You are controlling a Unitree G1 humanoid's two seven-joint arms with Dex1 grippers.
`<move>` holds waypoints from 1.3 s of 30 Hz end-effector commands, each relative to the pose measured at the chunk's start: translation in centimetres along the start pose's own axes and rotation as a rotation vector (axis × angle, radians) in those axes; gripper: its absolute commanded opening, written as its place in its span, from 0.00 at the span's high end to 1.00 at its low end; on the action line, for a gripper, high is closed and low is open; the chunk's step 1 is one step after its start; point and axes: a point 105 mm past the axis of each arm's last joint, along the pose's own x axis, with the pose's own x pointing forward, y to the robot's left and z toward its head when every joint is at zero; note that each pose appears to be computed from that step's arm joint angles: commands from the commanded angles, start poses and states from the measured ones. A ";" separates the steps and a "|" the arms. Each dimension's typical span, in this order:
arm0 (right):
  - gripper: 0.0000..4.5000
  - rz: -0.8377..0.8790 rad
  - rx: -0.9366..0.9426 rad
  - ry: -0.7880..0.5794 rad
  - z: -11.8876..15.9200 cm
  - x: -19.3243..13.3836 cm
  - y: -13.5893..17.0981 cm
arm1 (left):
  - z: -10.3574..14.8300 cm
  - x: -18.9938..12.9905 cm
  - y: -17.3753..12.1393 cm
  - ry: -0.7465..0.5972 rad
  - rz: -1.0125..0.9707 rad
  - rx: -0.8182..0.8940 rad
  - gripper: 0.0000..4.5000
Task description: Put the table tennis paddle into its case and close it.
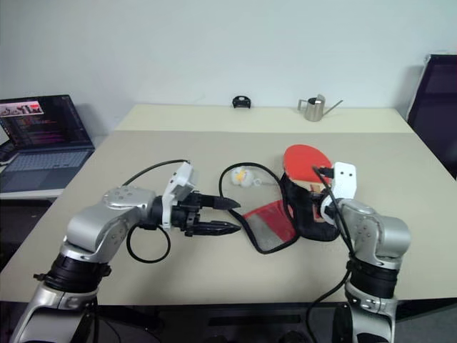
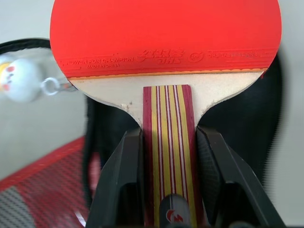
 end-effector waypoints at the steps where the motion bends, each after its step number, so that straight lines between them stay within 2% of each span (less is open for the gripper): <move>1: 0.75 0.005 -0.023 -0.081 1.4 -0.3 0.8 | 1.1 -0.3 -0.3 -0.022 0.005 0.042 0.27; 14: 0.75 -0.060 -0.055 -0.032 -0.8 0.8 -1.5 | 1.0 -0.2 -0.3 -0.025 0.003 0.038 0.27; 34: 0.75 -0.118 -0.089 0.014 -2.7 1.1 -2.9 | 0.9 -0.2 -0.4 -0.023 -0.003 0.034 0.27; 36: 0.59 -0.126 -0.085 0.011 -2.8 1.1 -3.0 | 0.9 -0.2 -0.4 -0.022 -0.003 0.034 0.27; 37: 0.55 -0.125 -0.083 0.010 -2.8 1.1 -3.0 | 0.9 -0.2 -0.4 -0.022 -0.002 0.033 0.27; 39: 0.41 -0.124 -0.082 0.007 -2.8 1.1 -3.0 | 0.9 -0.2 -0.4 -0.022 -0.002 0.032 0.27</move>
